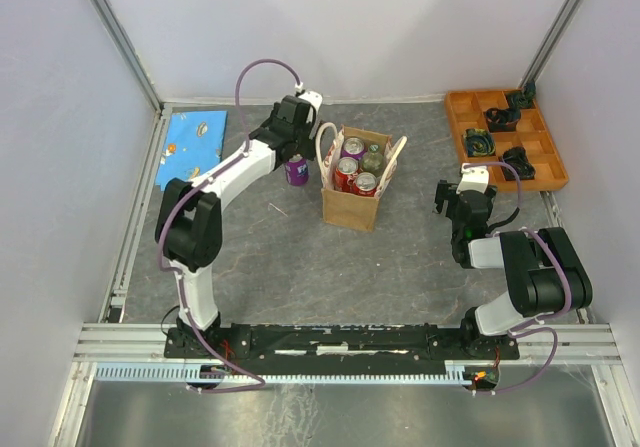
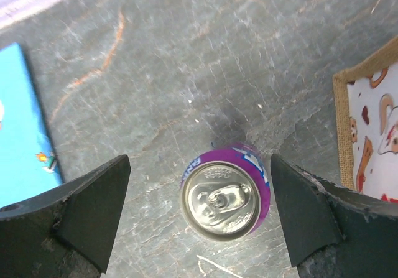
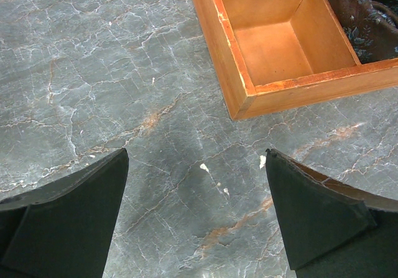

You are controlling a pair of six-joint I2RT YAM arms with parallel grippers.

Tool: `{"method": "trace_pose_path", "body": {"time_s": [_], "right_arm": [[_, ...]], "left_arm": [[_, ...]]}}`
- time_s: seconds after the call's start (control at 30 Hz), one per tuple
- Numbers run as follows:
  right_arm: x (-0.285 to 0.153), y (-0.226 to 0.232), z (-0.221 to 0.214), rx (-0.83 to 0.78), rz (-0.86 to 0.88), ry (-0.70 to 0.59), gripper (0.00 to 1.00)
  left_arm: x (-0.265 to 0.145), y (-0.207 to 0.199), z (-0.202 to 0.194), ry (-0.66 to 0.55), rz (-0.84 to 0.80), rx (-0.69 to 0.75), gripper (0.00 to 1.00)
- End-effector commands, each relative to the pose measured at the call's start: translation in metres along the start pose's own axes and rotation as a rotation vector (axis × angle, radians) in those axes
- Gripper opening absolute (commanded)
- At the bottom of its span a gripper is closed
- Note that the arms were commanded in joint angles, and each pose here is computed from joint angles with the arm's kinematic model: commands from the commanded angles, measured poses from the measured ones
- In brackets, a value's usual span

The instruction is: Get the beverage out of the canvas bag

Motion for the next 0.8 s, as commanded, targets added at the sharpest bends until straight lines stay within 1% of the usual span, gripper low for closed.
{"method": "trace_pose_path", "body": {"time_s": [0.0,0.17,0.23,0.27,0.37,0.47,0.53,0.63,0.7,0.77], "right_arm": [[0.004,0.001,0.014,0.027,-0.003,-0.058,0.99],[0.003,0.001,0.014,0.026,-0.002,-0.058,0.99],[0.004,0.001,0.014,0.027,-0.003,-0.057,0.99],[0.003,0.001,0.014,0.027,-0.003,-0.058,0.99],[0.004,0.001,0.015,0.026,-0.002,-0.058,0.99],[0.004,0.001,0.015,0.027,-0.003,-0.059,0.99],[0.003,0.001,0.014,0.027,-0.002,-0.057,0.99],[0.003,0.001,0.014,0.027,-0.002,-0.058,0.99],[0.003,0.001,0.015,0.027,-0.002,-0.059,0.99],[0.004,0.001,0.015,0.027,-0.003,-0.059,0.99]], "left_arm": [[-0.067,0.042,0.07,-0.229,0.11,-0.04,1.0],[-0.122,0.069,0.109,-0.373,0.146,-0.055,0.96],[-0.144,0.076,0.12,-0.441,0.135,-0.053,0.96],[-0.154,0.077,0.125,-0.476,0.104,-0.032,0.95],[-0.172,0.06,0.132,-0.565,-0.076,0.099,0.95],[-0.178,0.034,0.128,-0.632,-0.308,0.197,0.94],[-0.174,0.016,0.124,-0.64,-0.478,0.226,0.94],[-0.165,-0.005,0.117,-0.621,-0.66,0.237,0.9],[-0.159,-0.017,0.112,-0.601,-0.742,0.241,0.87],[-0.152,-0.028,0.107,-0.578,-0.791,0.249,0.84]]}}
Point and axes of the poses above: each gripper's point midway between its finger pads, its own x axis out along the fingers, its own y axis along the line the jaws close on, z = x × y, the point moved 9 cm from there along -x, back along the fingers, and after that the axes turned 5 degrees about x, right-handed, at the moved point
